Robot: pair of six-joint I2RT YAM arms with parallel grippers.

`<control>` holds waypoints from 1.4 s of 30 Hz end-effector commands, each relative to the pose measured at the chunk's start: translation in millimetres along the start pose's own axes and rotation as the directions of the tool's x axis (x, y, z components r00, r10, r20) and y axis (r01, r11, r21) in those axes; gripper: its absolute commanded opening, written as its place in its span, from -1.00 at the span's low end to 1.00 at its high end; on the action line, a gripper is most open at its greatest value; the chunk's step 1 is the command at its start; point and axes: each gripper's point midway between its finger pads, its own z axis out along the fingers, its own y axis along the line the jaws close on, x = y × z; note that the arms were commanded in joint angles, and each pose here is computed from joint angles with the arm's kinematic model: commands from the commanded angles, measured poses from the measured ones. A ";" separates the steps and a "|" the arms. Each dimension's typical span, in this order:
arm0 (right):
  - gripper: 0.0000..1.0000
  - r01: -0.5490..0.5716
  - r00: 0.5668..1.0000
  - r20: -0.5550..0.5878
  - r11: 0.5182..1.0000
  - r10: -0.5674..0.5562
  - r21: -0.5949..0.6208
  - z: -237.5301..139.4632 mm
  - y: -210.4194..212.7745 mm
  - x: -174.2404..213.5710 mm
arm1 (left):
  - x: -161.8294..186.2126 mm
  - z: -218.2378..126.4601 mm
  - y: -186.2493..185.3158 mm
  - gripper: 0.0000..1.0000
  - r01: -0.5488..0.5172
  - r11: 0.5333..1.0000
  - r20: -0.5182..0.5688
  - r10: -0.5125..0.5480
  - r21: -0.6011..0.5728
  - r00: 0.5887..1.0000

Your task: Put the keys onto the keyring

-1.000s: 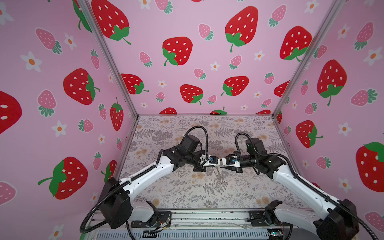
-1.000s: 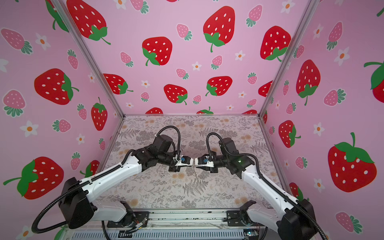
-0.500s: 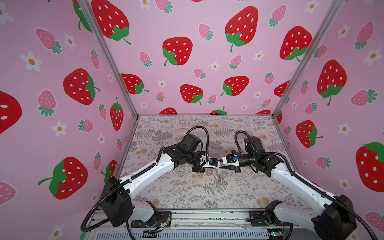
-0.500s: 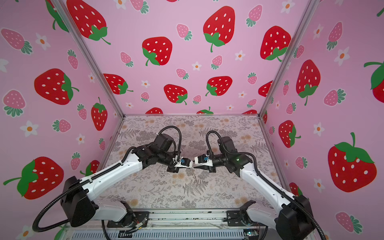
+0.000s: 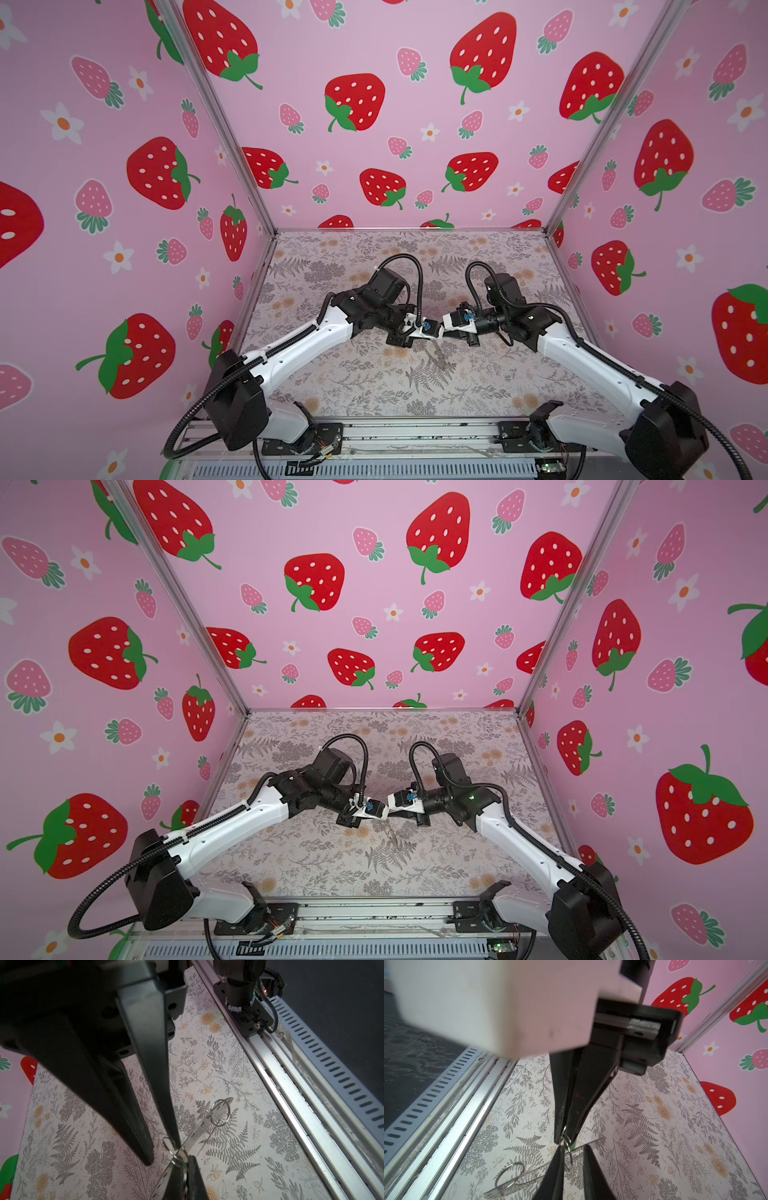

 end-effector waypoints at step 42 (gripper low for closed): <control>-1.00 -0.030 0.991 0.129 0.997 0.020 0.071 -3.5 -7.5 -22.3 | 3.6 -21.8 28.9 -0.27 0.098 0.967 0.080 -0.081 -0.235 0.993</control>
